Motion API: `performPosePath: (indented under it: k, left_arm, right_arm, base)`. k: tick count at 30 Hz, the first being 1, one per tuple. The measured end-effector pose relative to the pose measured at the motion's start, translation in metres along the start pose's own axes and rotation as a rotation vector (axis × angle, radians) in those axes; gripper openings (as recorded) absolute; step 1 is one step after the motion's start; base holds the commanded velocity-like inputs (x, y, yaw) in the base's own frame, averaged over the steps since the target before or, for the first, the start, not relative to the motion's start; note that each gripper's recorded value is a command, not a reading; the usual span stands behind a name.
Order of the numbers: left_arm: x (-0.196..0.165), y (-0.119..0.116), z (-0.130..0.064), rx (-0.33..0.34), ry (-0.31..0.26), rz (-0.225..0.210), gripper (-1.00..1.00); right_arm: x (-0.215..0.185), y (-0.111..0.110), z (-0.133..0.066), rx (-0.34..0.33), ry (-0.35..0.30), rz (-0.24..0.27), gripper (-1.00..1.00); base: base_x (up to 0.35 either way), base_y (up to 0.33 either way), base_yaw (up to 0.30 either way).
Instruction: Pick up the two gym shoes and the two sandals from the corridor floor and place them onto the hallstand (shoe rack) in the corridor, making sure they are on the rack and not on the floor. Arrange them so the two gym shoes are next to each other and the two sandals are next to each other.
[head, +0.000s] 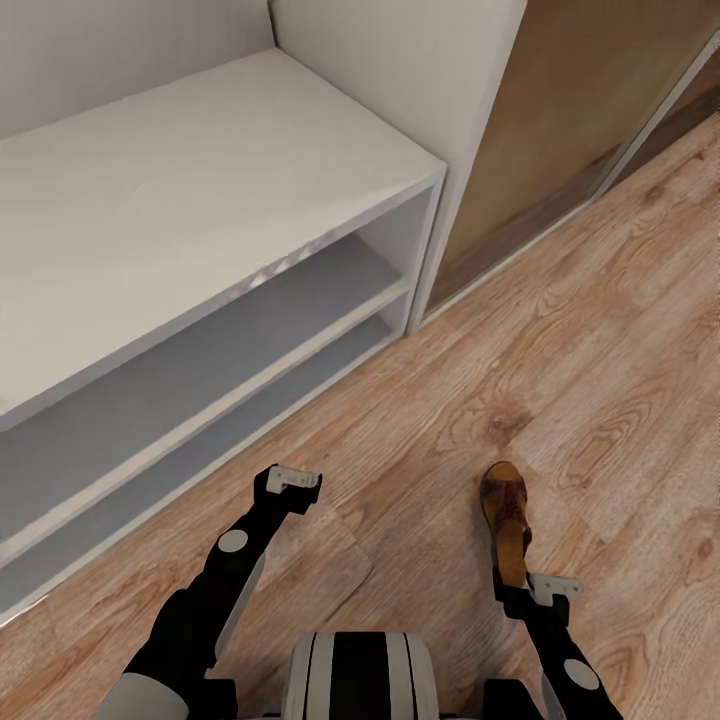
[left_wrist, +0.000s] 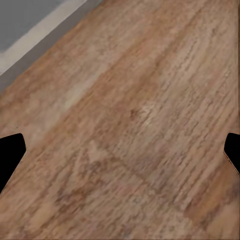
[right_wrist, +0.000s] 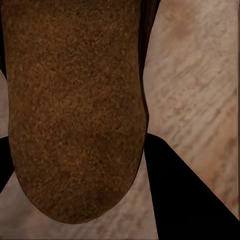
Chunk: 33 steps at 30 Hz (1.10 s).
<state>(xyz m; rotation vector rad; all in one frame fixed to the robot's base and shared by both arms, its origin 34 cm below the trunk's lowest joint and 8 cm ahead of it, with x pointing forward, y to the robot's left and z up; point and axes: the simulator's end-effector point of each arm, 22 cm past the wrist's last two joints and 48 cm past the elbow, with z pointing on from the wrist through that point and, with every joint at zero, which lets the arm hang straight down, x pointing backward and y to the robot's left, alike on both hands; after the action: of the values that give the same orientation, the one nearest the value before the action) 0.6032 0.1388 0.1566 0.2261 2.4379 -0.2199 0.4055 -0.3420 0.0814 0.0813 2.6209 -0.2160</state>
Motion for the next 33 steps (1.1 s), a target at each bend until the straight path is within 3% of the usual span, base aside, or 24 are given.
performPosePath:
  k: [8, 17, 33]
  left_arm:
    - [-0.024, 0.002, -0.010, -0.006, -0.038, 0.010, 1.00]
    - [-0.030, 0.000, -0.013, -0.005, -0.048, 0.014, 1.00]
    - [-0.034, 0.001, -0.015, -0.006, -0.055, 0.016, 1.00]
  right_arm:
    - [-0.026, -0.001, -0.004, 0.001, -0.050, 0.007, -1.00]
    - [-0.033, -0.001, -0.006, 0.001, -0.063, 0.010, -1.00]
    - [-0.037, -0.002, -0.007, 0.002, -0.070, 0.012, -1.00]
  base:
    - [0.000, 0.000, 0.000]
    - [-0.005, 0.000, 0.000]
    - [-0.308, 0.000, 0.000]
